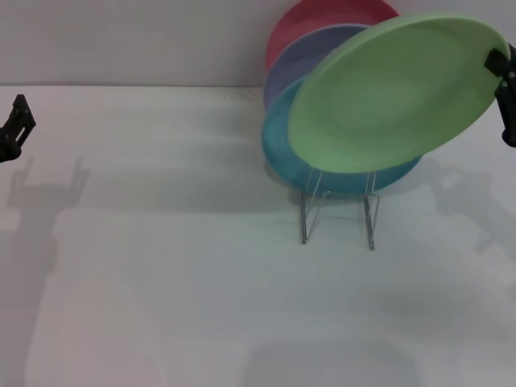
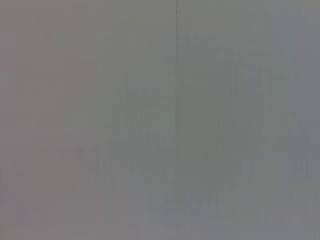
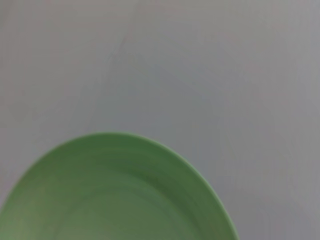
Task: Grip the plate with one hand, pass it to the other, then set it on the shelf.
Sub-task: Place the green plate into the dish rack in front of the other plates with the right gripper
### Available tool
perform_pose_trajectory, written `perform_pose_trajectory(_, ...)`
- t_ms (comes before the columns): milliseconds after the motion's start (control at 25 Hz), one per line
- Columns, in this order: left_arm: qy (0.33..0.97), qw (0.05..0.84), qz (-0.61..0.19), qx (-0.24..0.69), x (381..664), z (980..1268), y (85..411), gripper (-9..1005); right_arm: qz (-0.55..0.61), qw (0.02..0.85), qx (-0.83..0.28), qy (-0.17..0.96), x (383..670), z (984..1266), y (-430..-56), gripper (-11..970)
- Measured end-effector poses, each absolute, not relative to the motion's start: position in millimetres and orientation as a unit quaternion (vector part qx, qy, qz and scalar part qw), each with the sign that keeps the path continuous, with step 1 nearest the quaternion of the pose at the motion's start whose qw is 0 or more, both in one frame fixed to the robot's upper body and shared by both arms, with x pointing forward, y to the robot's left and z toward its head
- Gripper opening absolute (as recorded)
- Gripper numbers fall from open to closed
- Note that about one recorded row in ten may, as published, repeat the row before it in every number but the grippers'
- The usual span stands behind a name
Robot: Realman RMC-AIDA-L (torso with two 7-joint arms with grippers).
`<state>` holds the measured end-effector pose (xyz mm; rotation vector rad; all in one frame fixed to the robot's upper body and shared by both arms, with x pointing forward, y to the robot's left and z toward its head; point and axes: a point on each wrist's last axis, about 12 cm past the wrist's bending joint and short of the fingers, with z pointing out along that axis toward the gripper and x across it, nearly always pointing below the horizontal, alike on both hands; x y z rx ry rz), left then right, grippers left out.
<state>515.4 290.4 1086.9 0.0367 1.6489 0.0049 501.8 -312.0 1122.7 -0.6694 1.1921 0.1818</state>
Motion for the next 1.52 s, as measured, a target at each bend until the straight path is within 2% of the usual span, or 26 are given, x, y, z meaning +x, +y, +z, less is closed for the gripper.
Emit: perform_pose_trajectory(1520, 0.742, 0.67, -0.003, 0.029, 522, 1084, 285, 802, 0.08, 0.752, -0.337, 0.561, 498, 1102, -301, 96)
